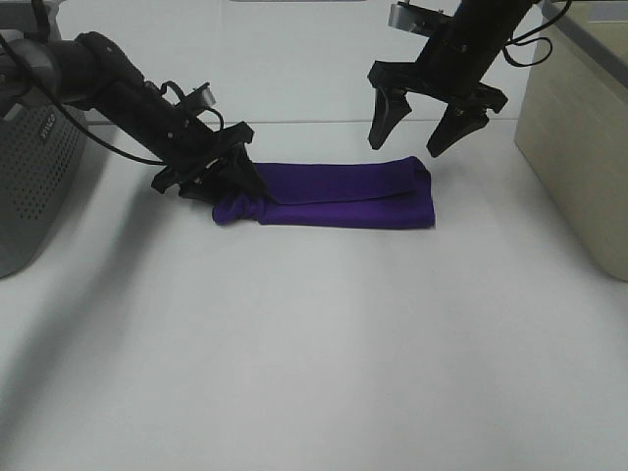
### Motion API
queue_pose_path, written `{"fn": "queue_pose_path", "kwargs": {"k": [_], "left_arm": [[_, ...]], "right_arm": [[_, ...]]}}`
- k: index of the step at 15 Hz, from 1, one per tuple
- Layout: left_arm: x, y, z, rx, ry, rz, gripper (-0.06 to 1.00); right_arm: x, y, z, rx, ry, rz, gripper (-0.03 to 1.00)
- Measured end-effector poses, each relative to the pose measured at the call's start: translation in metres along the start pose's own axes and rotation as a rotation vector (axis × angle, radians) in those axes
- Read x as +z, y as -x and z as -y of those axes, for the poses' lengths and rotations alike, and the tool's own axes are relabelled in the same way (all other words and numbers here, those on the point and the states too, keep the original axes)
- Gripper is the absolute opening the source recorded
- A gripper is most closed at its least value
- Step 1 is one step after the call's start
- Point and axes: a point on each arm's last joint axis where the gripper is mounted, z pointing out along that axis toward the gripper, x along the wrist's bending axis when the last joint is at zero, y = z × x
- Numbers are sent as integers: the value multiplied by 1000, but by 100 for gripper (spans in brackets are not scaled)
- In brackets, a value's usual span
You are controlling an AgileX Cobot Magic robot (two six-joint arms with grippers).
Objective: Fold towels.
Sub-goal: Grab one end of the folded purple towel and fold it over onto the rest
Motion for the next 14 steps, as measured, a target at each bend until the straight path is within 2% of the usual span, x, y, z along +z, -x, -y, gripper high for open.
{"fn": "queue_pose_path", "kwargs": {"k": [1, 3, 4, 6, 8, 10, 12, 14], "left_arm": [[1, -1, 0, -2, 0, -1, 42], [5, -4, 1, 6, 1, -5, 9], [5, -5, 0, 18, 0, -10, 4], [0, -2, -4, 76, -21, -37, 4], [-24, 8, -14, 210, -66, -156, 4], [-50, 20, -30, 278, 9, -232, 4], [-69, 34, -39, 311, 77, -239, 4], [-76, 51, -42, 349, 108, -191, 4]], "right_arm": [[0, 0, 0, 0, -4, 0, 81], [0, 0, 1, 0, -6, -1, 81], [0, 0, 1, 0, -6, -1, 81], [0, 0, 1, 0, -6, -1, 81], [-1, 0, 1, -1, -4, -1, 81], [-10, -3, 0, -6, 13, -1, 81], [-28, -8, 0, -17, 49, 0, 81], [-47, -14, 1, -29, 88, -1, 81]]}}
